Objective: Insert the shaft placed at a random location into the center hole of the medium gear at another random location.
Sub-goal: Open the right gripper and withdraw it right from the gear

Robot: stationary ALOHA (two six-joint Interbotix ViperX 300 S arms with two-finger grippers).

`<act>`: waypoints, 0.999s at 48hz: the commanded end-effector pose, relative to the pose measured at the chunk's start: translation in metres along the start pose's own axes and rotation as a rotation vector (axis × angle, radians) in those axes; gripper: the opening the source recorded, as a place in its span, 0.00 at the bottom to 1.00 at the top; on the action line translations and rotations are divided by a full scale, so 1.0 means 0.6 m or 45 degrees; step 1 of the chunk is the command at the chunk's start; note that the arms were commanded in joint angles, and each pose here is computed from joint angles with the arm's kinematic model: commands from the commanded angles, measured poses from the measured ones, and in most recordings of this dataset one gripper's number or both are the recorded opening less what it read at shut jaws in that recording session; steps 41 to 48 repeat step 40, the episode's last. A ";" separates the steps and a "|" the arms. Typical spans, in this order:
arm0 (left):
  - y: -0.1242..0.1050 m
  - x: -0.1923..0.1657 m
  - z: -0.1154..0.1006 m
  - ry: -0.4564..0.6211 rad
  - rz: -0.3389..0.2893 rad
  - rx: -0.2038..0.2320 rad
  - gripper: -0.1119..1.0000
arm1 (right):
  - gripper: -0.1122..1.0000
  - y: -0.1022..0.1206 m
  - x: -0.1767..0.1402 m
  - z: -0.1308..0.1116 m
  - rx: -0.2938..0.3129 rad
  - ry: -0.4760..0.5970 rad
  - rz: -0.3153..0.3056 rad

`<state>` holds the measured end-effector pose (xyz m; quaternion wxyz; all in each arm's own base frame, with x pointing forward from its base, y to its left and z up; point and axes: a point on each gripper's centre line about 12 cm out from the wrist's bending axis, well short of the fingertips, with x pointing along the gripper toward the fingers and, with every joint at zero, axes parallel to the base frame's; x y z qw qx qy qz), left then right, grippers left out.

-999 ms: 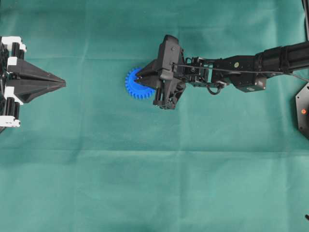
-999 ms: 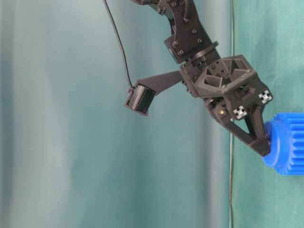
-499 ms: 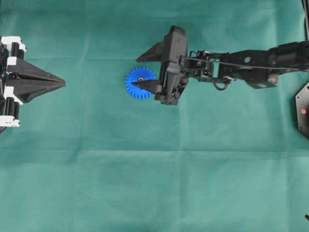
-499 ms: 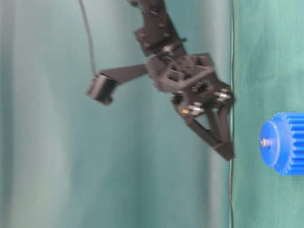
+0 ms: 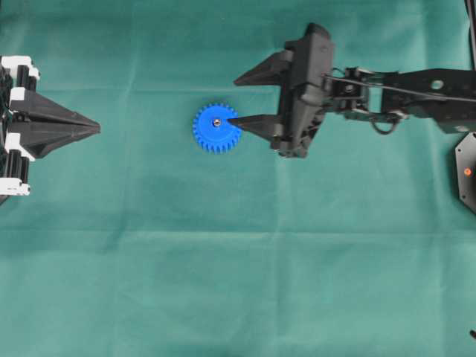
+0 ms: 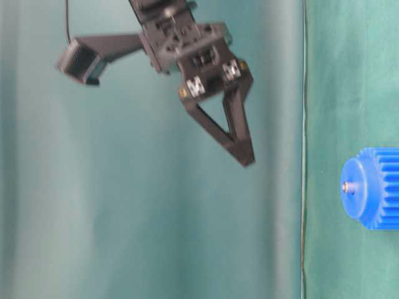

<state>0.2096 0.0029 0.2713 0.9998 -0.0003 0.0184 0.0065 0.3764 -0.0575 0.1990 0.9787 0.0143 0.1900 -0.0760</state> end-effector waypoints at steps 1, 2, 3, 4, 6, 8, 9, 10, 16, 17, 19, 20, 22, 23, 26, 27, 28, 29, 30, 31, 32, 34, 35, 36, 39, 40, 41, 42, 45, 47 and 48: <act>0.000 0.004 0.016 -0.031 -0.001 0.002 0.10 | 0.85 0.000 -0.023 0.017 -0.002 -0.047 0.001; 0.000 0.004 0.016 -0.031 0.001 0.002 0.10 | 0.85 0.000 -0.027 0.016 0.000 -0.047 0.000; 0.000 0.004 0.016 -0.031 0.001 0.002 0.10 | 0.85 0.001 -0.031 0.015 0.000 -0.047 0.002; 0.000 0.003 0.015 -0.029 -0.001 0.002 0.10 | 0.85 0.001 -0.035 0.013 -0.002 -0.047 0.002; 0.000 0.004 0.016 -0.031 0.001 0.002 0.10 | 0.85 0.001 -0.043 0.008 0.001 -0.043 0.002; 0.000 0.004 0.016 -0.031 -0.001 0.002 0.10 | 0.85 0.001 -0.049 0.005 0.003 -0.041 0.002; 0.000 0.004 0.016 -0.031 -0.001 0.004 0.10 | 0.85 0.001 -0.052 0.004 0.005 -0.041 0.001; 0.000 0.004 0.016 -0.031 0.001 0.004 0.10 | 0.85 0.001 -0.055 0.002 0.005 -0.039 0.001; 0.000 0.004 0.016 -0.031 0.001 0.002 0.10 | 0.85 0.000 -0.070 -0.007 0.007 -0.035 0.001; 0.000 0.004 0.016 -0.031 0.001 0.004 0.10 | 0.85 0.000 -0.072 -0.008 0.009 -0.035 0.001; 0.000 0.004 0.016 -0.031 -0.001 0.002 0.10 | 0.85 0.000 -0.076 -0.011 0.009 -0.031 0.001; 0.000 0.004 0.016 -0.031 -0.001 0.004 0.10 | 0.85 -0.001 -0.078 -0.011 0.010 -0.033 -0.001; 0.000 0.003 0.015 -0.029 -0.001 0.002 0.10 | 0.85 0.000 -0.081 -0.013 0.011 -0.031 0.001; 0.000 0.003 0.015 -0.029 -0.001 0.002 0.10 | 0.85 0.000 -0.082 -0.013 0.013 -0.031 0.000; 0.000 0.004 0.016 -0.031 -0.001 0.002 0.10 | 0.85 -0.001 -0.085 -0.017 0.012 -0.020 -0.001; 0.000 0.004 0.016 -0.031 0.001 0.002 0.10 | 0.85 0.000 -0.086 -0.018 0.011 -0.014 0.001; 0.000 0.004 0.016 -0.031 0.001 0.002 0.10 | 0.85 -0.001 -0.086 -0.019 0.012 -0.010 -0.001; 0.000 0.003 0.015 -0.029 0.001 0.000 0.10 | 0.85 0.000 -0.087 -0.020 0.009 -0.006 0.001; 0.000 0.003 0.015 -0.029 -0.001 0.002 0.10 | 0.85 0.000 -0.087 -0.021 0.011 -0.002 0.001; 0.000 0.003 0.015 -0.029 0.001 0.002 0.10 | 0.85 0.000 -0.087 -0.022 0.011 0.002 0.001; 0.000 0.004 0.016 -0.031 0.001 0.002 0.10 | 0.85 0.000 -0.087 -0.022 0.011 0.006 0.001; 0.000 0.004 0.016 -0.031 -0.001 0.004 0.10 | 0.85 0.000 -0.087 -0.023 0.012 0.010 0.000; 0.000 0.004 0.016 -0.031 0.001 0.000 0.10 | 0.85 0.000 -0.087 -0.023 0.013 0.012 0.001; 0.000 0.003 0.015 -0.029 -0.001 0.002 0.10 | 0.85 0.000 -0.087 -0.023 0.011 0.012 0.001; 0.000 0.003 0.015 -0.029 -0.001 0.002 0.10 | 0.85 0.000 -0.087 -0.023 0.012 0.014 0.000; 0.000 0.004 0.016 -0.031 0.001 0.000 0.10 | 0.85 0.000 -0.087 -0.023 0.011 0.014 0.001; 0.000 0.004 0.016 -0.031 0.001 0.000 0.10 | 0.85 0.000 -0.087 -0.023 0.011 0.014 0.001; 0.000 0.004 0.016 -0.031 0.001 0.000 0.10 | 0.85 0.000 -0.087 -0.023 0.011 0.014 0.001; 0.000 0.004 0.016 -0.031 0.001 0.000 0.10 | 0.85 0.000 -0.087 -0.023 0.011 0.014 0.001; 0.000 0.004 0.016 -0.031 0.001 0.000 0.10 | 0.85 0.000 -0.087 -0.023 0.011 0.014 0.001; 0.000 0.004 0.016 -0.031 0.001 0.000 0.10 | 0.85 0.000 -0.087 -0.023 0.011 0.014 0.001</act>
